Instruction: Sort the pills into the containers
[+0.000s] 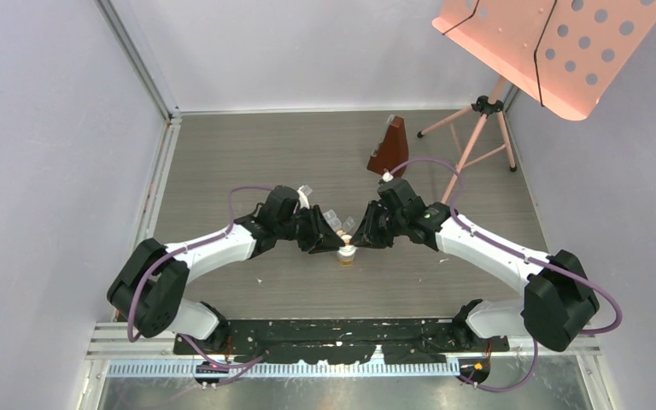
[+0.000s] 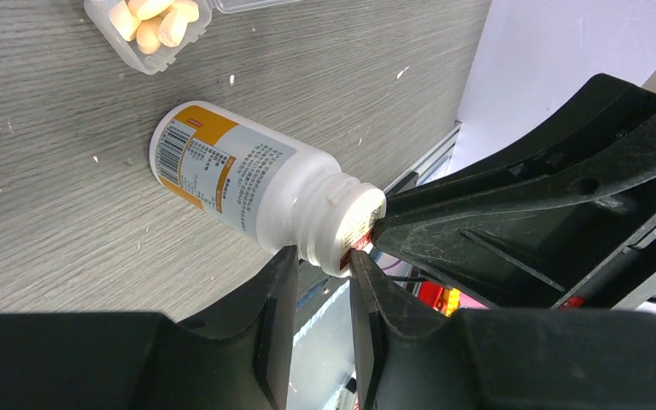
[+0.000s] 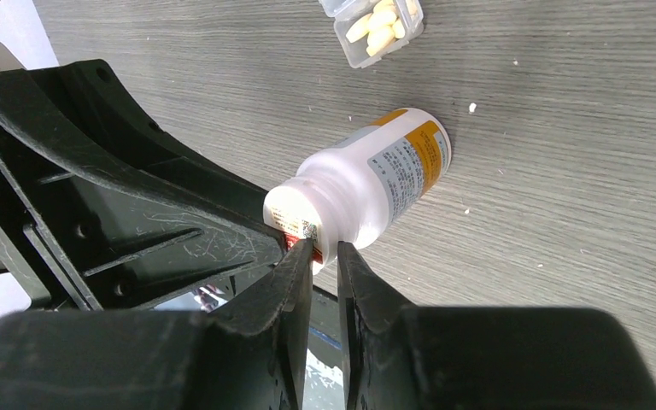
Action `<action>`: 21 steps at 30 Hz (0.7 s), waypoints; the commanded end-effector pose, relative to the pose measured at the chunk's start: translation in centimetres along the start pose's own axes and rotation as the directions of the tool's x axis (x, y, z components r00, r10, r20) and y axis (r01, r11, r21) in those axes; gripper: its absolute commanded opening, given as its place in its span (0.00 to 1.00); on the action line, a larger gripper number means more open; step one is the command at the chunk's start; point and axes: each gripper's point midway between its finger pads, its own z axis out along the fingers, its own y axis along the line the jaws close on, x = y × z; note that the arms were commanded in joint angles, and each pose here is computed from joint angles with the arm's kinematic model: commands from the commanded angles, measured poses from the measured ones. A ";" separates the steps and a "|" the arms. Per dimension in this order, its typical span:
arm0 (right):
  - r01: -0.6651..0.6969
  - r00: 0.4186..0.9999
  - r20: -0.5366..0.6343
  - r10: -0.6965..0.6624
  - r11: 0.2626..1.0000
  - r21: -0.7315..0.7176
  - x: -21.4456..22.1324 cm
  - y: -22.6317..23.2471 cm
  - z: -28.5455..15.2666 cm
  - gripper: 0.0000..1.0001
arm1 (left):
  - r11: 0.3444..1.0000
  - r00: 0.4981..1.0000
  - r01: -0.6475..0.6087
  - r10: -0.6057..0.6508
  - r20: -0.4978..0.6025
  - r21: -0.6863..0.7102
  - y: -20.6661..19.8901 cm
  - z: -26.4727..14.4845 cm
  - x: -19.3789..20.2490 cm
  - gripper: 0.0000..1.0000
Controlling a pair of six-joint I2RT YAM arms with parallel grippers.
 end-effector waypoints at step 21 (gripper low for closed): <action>-0.036 0.994 -0.107 0.034 0.999 -0.015 3.9 -3.0 2.2 0.22 | 0.997 1.000 0.017 -0.019 -0.021 -0.079 2.1 0.7 0.6 0.27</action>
